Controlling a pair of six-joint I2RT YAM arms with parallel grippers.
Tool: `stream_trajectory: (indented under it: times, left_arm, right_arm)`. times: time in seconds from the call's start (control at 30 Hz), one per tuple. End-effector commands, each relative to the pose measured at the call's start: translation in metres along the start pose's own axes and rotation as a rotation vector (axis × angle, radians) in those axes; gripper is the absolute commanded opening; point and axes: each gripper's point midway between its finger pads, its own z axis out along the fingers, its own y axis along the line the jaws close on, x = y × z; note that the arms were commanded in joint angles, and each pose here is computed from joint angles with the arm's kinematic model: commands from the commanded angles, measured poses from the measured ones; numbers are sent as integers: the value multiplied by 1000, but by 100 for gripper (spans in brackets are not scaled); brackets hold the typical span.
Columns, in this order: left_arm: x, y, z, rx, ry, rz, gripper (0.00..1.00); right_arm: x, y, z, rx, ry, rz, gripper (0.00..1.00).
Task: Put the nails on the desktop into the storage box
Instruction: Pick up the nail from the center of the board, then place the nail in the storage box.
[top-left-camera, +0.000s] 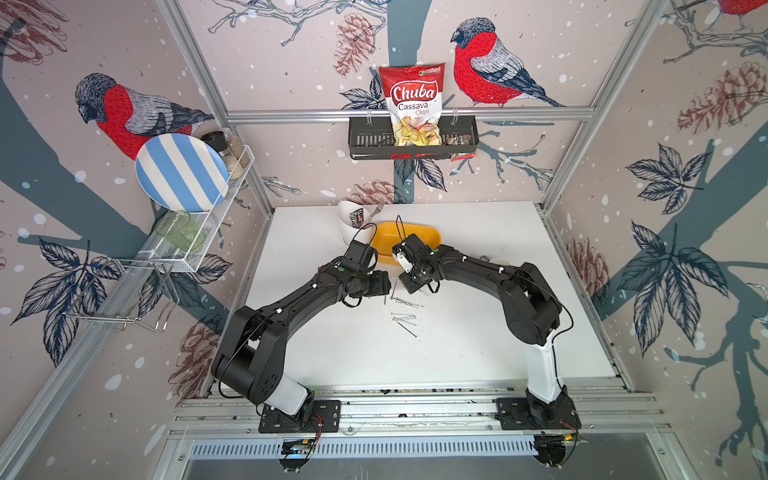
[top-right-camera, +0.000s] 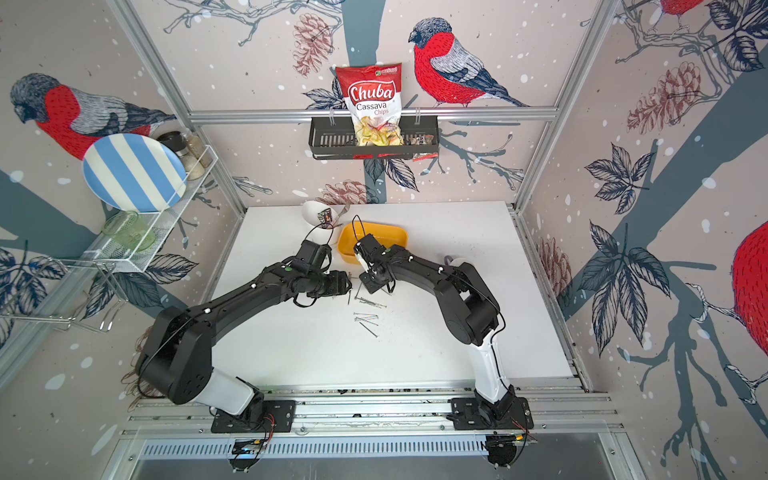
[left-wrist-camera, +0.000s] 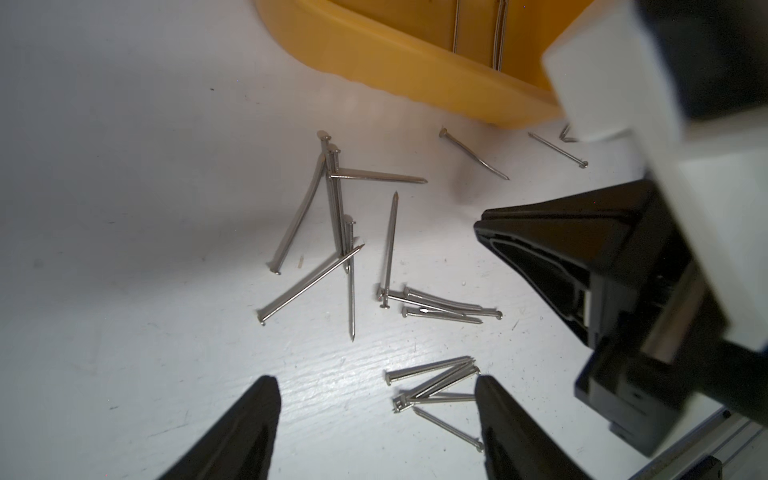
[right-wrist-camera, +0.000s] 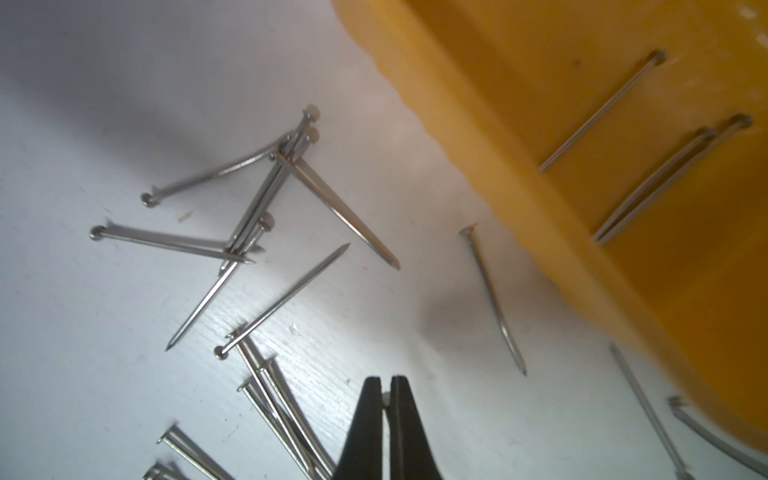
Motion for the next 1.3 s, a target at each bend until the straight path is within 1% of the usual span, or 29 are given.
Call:
stream_trajectory:
  times: [0.0, 0.13, 0.3, 0.4, 0.5, 0.57, 0.7, 0.83, 1.03, 1.27]
  left_arm:
    - [-8, -4, 1, 15, -14, -9, 77]
    - [-11, -5, 6, 14, -12, -16, 77]
    - [-15, -6, 12, 16, -10, -30, 77]
    - [-17, -6, 14, 16, -14, -37, 77]
    - [-16, -5, 16, 15, -13, -42, 77]
    - [-15, -5, 18, 13, -8, -44, 77]
    - [-13, -4, 23, 11, 11, -41, 77]
    - [-11, -3, 25, 8, 24, -42, 77]
    - [-12, -2, 27, -4, 43, -28, 77]
    - [-15, -1, 35, -22, 71, -2, 78]
  right_arm:
    - [-8, -4, -21, -30, -14, 33, 6]
    - [-27, -12, -46, -85, -70, 98, 6]
    - [-60, -35, -81, -180, -174, 241, 6]
    - [-77, -55, -93, -225, -225, 337, 6]
    - [-88, -77, -96, -263, -262, 451, 6]
    - [-92, -94, -92, -294, -281, 553, 6]
    - [-102, -121, -82, -337, -333, 708, 7]
    - [-110, -139, -70, -333, -369, 797, 7]
    - [-109, -151, -36, -358, -358, 919, 7]
    - [-104, -154, -5, -347, -337, 985, 7]
